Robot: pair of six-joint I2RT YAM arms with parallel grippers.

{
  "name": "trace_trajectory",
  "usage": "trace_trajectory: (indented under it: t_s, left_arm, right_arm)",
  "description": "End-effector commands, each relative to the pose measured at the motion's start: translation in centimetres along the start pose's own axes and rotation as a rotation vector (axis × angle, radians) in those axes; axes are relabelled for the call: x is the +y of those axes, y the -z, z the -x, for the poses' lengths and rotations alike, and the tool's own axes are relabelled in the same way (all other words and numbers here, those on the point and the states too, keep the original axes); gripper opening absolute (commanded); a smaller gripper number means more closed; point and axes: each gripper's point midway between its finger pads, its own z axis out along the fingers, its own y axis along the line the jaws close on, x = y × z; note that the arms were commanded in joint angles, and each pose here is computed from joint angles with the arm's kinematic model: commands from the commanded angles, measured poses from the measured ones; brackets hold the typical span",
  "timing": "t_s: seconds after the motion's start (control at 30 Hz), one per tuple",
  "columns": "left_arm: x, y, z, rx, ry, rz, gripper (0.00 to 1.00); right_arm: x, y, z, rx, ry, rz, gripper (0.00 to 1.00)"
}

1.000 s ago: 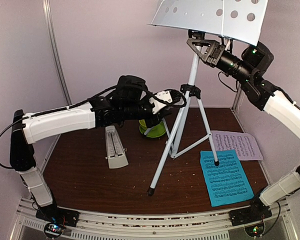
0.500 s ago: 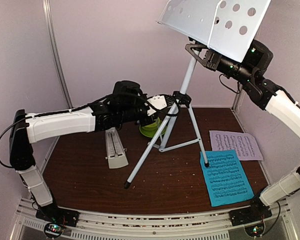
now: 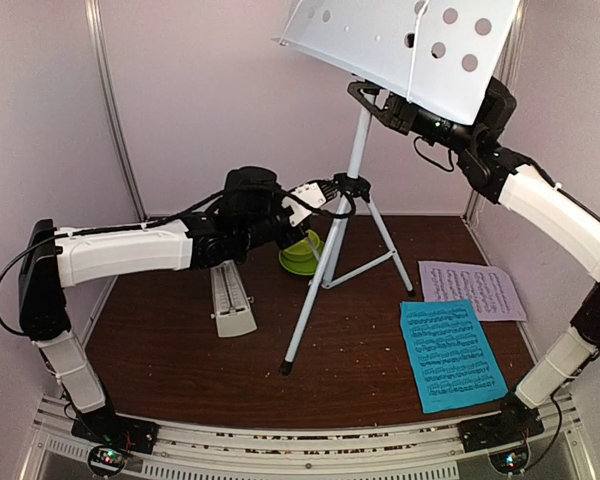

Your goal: Set up the instrument practice props

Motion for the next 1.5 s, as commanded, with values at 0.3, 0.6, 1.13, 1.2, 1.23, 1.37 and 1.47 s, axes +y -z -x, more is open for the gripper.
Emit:
trace_trajectory:
  t_s: [0.3, 0.6, 1.13, 1.2, 1.23, 1.37, 1.47]
  left_arm:
    - [2.9, -2.4, -5.9, 0.169, 0.161, 0.336, 0.07]
    - [3.3, -3.2, -9.3, 0.265, 0.189, 0.498, 0.07]
    - [3.4, -4.7, -14.8, 0.415, 0.244, 0.605, 0.0]
    - [3.6, -4.6, -15.5, 0.435, 0.243, 0.632, 0.0]
    - [3.6, -4.6, -15.8, 0.44, 0.246, 0.639, 0.0]
    - [4.0, -5.0, -16.5, 0.448, 0.261, 0.652, 0.0]
    - [4.0, -5.6, -16.6, 0.447, 0.28, 0.646, 0.0]
  right_arm:
    - [6.0, -2.5, 1.4, 0.0, 0.096, 0.321, 0.0]
    - [3.4, -3.0, -2.4, 0.066, 0.107, 0.303, 0.0]
    - [-1.6, -2.2, -5.7, 0.116, 0.081, 0.252, 0.0]
    - [-2.2, -2.1, -6.0, 0.123, 0.079, 0.251, 0.0]
    - [-2.4, -2.0, -6.1, 0.124, 0.078, 0.246, 0.0]
    - [-3.5, -1.8, -6.7, 0.129, 0.068, 0.233, 0.0]
    - [-4.4, -1.9, -7.5, 0.133, 0.049, 0.225, 0.0]
